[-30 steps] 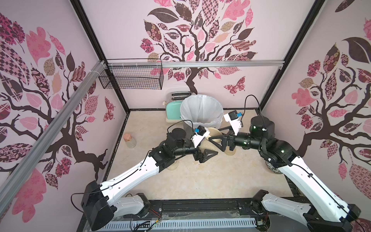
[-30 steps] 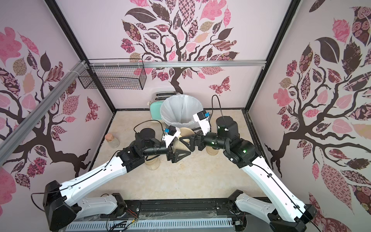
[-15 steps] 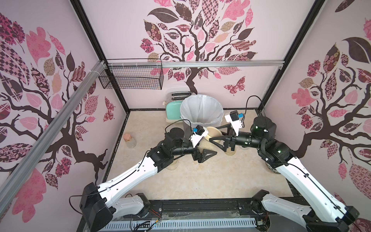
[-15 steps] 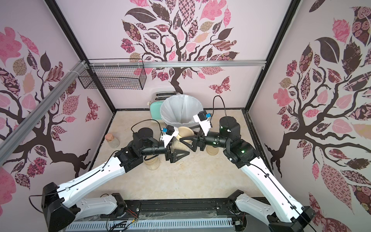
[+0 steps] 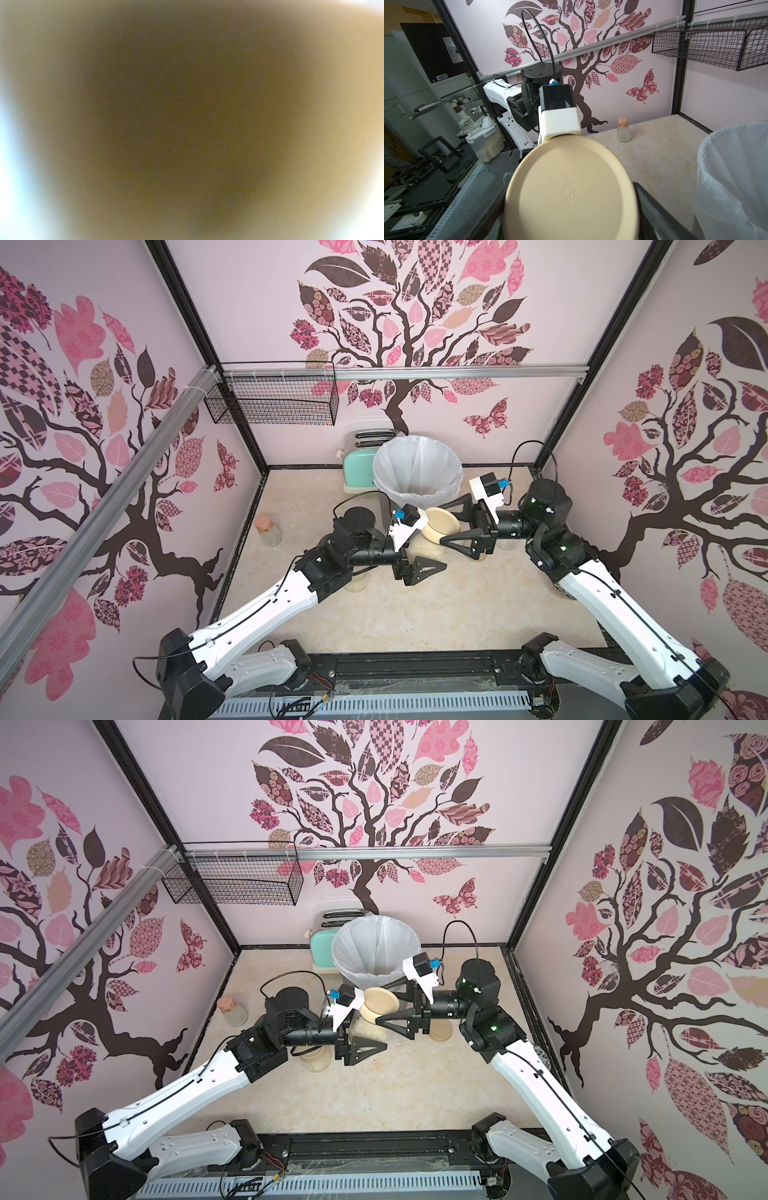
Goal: Empty moldy rice from jars
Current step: Unscrew the lid from the jar.
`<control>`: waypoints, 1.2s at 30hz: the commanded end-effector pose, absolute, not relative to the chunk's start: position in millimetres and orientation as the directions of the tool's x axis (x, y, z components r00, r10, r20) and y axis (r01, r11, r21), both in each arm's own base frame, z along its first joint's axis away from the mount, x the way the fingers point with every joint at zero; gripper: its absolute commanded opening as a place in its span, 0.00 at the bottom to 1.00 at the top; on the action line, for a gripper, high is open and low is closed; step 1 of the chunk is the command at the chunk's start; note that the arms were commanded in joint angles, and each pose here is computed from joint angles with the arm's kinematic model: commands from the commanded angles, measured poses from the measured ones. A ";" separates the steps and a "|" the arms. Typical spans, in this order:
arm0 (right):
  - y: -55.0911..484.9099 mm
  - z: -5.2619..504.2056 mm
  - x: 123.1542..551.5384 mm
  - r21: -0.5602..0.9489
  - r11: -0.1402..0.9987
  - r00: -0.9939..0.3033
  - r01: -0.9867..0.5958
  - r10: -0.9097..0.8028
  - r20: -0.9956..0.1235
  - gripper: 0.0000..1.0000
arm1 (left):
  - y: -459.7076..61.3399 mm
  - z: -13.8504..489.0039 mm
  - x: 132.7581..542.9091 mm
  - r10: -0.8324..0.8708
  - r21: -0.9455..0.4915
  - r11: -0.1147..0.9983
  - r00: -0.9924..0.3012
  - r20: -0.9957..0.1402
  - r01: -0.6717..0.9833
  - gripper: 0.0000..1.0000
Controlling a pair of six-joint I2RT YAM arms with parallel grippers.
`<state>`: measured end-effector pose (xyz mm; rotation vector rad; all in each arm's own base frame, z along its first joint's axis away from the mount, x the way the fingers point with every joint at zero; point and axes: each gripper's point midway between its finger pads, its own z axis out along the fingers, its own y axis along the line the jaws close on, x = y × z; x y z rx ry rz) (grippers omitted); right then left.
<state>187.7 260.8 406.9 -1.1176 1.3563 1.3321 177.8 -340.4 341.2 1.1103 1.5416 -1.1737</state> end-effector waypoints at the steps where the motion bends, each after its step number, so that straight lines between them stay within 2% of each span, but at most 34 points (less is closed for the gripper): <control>1: 265.3 405.8 165.9 0.166 -0.144 -0.162 -0.976 -0.040 -0.986 0.81 | -335.9 408.9 173.9 -0.042 -0.097 0.127 -0.092 -0.995 0.987 0.64; 6: 264.8 405.2 169.2 0.181 -0.105 -0.176 -0.978 -0.059 -0.983 0.99 | -335.6 408.1 177.1 -0.040 -0.086 0.145 -0.081 -0.996 0.986 0.63; 11: 257.8 409.1 175.5 0.202 0.027 -0.203 -0.979 -0.053 -0.978 1.00 | -336.1 407.7 178.5 -0.038 -0.081 0.151 -0.076 -0.996 0.985 0.63; 16: 245.2 424.9 167.4 0.202 0.107 -0.202 -0.974 0.004 -0.979 0.99 | -336.6 404.4 180.9 -0.027 -0.075 0.160 -0.071 -0.997 0.984 0.63; 22: 237.1 426.7 182.5 0.319 0.247 -0.325 -0.915 0.017 -0.946 0.99 | -339.0 401.5 183.7 -0.020 -0.074 0.164 -0.071 -0.997 0.984 0.63; 25: 235.3 431.5 181.4 0.343 0.256 -0.346 -0.904 0.032 -0.938 1.00 | -339.4 402.4 184.4 -0.022 -0.076 0.163 -0.074 -0.997 0.984 0.63; 29: 225.3 423.2 198.9 0.334 0.390 -0.347 -0.858 0.037 -0.937 0.99 | -340.3 403.3 184.0 -0.027 -0.080 0.159 -0.077 -0.997 0.984 0.63; 36: 234.0 425.1 198.2 0.391 0.349 -0.407 -0.852 0.030 -0.913 1.00 | -340.8 399.7 186.9 -0.018 -0.079 0.168 -0.077 -0.997 0.983 0.63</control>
